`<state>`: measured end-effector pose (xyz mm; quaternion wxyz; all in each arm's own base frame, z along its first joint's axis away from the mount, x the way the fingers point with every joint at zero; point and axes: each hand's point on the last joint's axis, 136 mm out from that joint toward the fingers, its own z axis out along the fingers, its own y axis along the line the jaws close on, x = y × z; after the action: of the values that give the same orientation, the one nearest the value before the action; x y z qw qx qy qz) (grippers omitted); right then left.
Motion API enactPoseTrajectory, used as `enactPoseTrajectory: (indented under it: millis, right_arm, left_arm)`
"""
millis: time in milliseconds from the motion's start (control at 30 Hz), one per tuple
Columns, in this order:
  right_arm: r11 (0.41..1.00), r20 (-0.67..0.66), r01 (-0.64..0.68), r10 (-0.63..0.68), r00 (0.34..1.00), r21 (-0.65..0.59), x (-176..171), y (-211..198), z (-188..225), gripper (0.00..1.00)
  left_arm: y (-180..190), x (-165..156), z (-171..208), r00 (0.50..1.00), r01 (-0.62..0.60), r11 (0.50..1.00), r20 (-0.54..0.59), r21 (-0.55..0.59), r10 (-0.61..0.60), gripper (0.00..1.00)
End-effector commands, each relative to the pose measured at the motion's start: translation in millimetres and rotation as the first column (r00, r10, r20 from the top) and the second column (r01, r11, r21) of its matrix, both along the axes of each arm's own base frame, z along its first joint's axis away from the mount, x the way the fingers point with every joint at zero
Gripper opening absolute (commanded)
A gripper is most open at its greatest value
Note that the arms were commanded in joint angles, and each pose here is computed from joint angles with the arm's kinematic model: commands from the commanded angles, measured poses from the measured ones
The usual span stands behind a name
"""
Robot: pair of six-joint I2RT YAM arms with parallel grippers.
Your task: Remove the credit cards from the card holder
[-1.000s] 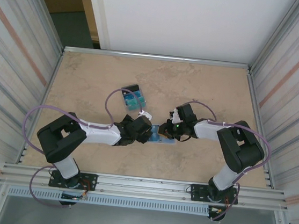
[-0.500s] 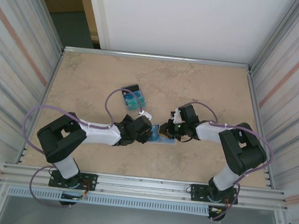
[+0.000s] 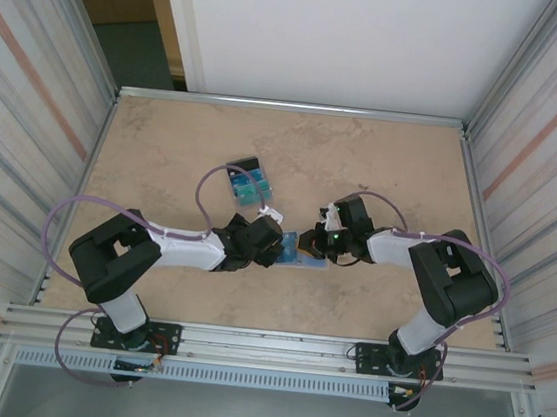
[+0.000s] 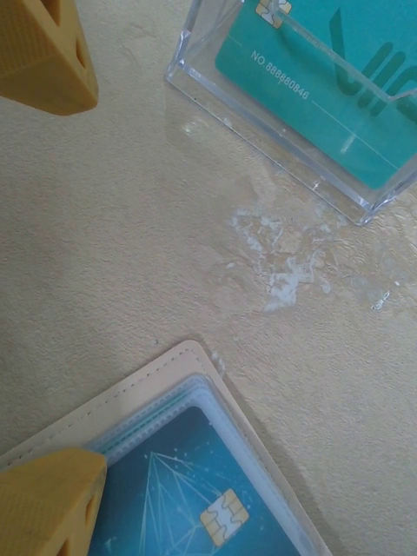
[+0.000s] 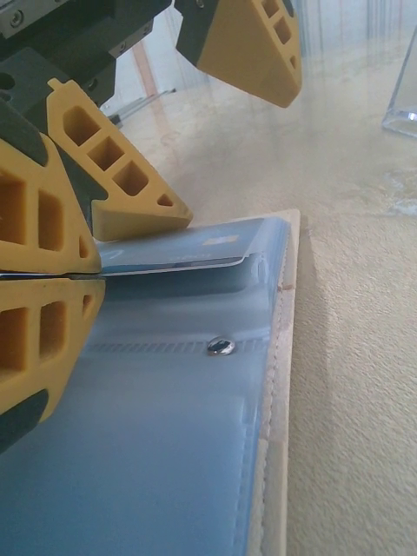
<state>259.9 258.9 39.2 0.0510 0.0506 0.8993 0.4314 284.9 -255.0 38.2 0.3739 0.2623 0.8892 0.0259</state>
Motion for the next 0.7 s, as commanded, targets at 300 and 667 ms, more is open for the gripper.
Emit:
enactPoseTrajectory:
  millis: [300, 667]
  right_arm:
    - [0.999, 0.027, 0.02, -0.021, 0.999, 0.042, 3.1, -6.8, 14.6, 0.08]
    - [1.0, 0.008, 0.014, -0.014, 1.0, 0.025, 0.7, -9.1, 4.6, 0.07]
  left_arm:
    - [18.0, -9.0, -18.6, 0.999, 0.002, 0.995, -0.049, 0.104, 0.003, 0.99]
    - [2.6, -1.0, 26.5, 1.0, 0.014, 1.0, 0.018, -0.024, -0.014, 0.99]
